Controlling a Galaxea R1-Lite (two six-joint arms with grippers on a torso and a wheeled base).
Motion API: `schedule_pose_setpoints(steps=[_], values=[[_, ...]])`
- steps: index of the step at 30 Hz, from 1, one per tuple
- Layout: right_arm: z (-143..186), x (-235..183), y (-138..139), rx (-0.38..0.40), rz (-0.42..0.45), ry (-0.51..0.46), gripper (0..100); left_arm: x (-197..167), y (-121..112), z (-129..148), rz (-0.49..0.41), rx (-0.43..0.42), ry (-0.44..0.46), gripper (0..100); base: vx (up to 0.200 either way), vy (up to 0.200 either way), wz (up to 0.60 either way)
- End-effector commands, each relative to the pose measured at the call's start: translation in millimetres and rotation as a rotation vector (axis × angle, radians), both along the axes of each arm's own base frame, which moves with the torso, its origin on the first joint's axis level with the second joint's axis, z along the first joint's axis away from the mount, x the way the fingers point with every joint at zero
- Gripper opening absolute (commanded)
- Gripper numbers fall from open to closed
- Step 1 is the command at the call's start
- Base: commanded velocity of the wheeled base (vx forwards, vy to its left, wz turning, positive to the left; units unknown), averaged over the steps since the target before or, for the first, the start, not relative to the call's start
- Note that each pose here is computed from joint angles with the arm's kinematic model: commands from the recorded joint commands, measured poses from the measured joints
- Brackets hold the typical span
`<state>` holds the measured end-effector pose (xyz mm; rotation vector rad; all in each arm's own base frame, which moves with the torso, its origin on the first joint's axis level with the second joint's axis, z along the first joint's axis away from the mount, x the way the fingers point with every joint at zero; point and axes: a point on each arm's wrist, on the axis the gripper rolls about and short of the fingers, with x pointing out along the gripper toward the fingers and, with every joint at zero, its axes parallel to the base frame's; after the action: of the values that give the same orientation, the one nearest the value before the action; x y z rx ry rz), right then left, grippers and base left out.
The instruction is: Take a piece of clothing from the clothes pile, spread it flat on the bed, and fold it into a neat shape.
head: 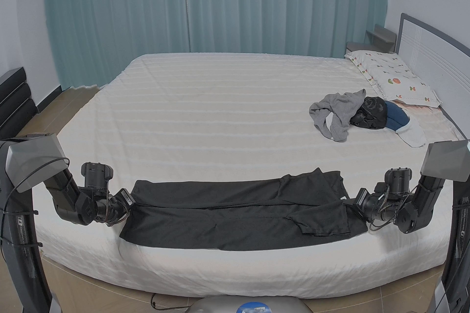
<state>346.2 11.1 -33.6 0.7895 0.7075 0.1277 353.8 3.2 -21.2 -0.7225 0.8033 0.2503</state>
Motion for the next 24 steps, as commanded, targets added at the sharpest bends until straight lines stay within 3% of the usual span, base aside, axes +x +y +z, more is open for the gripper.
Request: schedule_pose_setpoints(steps=[1, 8, 13, 19, 24], values=[[3.1, -0.4, 0.1, 0.003, 0.002, -0.007, 100, -2.0, 1.7, 2.4, 0.005, 0.0, -0.003, 100, 0.0, 0.0, 0.0], [22.9, -1.5, -3.7, 0.032, -0.03, -0.046, 100, -7.4, 18.6, 33.1, 0.055, -0.003, -0.077, 100, 0.0, 0.0, 0.0], [31.0, 1.5, -6.9, 0.08, -0.069, -0.054, 100, -6.4, 19.6, 36.2, 0.062, -0.013, -0.092, 100, 0.0, 0.0, 0.0], [30.8, 3.6, -7.9, 0.091, -0.077, -0.054, 100, -0.9, 4.2, 36.3, 0.058, -0.094, -0.098, 100, 0.0, 0.0, 0.0], [29.4, 7.5, -8.0, 0.107, -0.085, -0.051, 100, 7.3, -13.1, 21.3, 0.017, -0.09, -0.071, 100, 0.0, 0.0, 0.0]])
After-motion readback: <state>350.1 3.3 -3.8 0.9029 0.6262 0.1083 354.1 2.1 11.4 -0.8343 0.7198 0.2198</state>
